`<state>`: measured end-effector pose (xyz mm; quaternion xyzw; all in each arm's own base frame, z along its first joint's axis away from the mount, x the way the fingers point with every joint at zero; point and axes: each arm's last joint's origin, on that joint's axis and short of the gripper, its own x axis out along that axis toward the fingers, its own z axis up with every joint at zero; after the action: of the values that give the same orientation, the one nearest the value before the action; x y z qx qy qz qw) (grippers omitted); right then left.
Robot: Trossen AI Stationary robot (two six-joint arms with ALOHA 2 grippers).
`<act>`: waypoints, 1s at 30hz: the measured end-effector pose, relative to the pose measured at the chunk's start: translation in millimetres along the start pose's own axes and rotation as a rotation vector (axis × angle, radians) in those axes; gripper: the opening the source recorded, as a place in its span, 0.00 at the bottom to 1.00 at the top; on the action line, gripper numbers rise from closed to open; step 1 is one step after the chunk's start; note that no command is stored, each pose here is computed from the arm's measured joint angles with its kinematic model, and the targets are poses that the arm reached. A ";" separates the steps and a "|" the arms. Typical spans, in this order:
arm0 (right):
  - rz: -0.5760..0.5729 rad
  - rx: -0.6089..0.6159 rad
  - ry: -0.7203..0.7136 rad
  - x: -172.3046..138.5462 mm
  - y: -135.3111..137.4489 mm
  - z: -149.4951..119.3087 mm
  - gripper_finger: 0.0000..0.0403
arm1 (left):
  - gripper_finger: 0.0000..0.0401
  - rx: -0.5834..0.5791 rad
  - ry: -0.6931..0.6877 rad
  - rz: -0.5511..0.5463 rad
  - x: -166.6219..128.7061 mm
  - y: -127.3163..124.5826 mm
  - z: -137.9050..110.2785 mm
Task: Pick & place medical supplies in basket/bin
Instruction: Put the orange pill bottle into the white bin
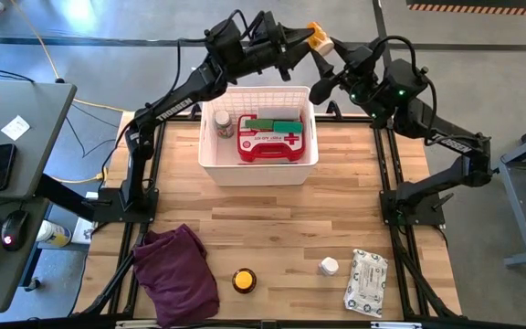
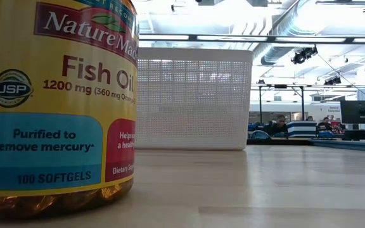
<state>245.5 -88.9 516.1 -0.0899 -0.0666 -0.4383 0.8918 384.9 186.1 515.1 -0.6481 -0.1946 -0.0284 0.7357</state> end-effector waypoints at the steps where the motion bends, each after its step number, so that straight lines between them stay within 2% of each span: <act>1: -0.001 0.000 0.000 0.0 -0.1 0.0 0.51 | 0.54 0.017 0.006 0.000 0.0 -0.1 -0.1; 10: -0.013 -0.001 0.004 -1.7 -1.3 0.8 0.50 | 0.54 0.235 0.102 -0.016 -0.8 -0.7 -0.6; 17: -0.003 -0.014 -0.003 -7.2 -2.1 4.4 0.49 | 0.54 0.270 0.201 -0.032 -3.7 -1.0 6.5; 20: -0.009 -0.015 -0.004 -9.6 -3.7 5.9 0.49 | 0.54 0.327 0.241 -0.037 -5.1 -0.4 9.5; 24: -0.089 0.012 -0.022 -18.4 -13.8 15.4 0.49 | 0.54 0.382 0.353 -0.050 -8.9 1.4 17.6; 30: -0.066 0.004 -0.021 -26.8 -19.7 19.0 0.49 | 0.54 0.492 0.456 -0.089 -16.1 0.9 32.8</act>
<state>212.8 -75.9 531.4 -0.0905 -0.0800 -0.4662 0.8764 362.1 214.5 511.9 -0.4190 -0.0539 -0.1570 0.8927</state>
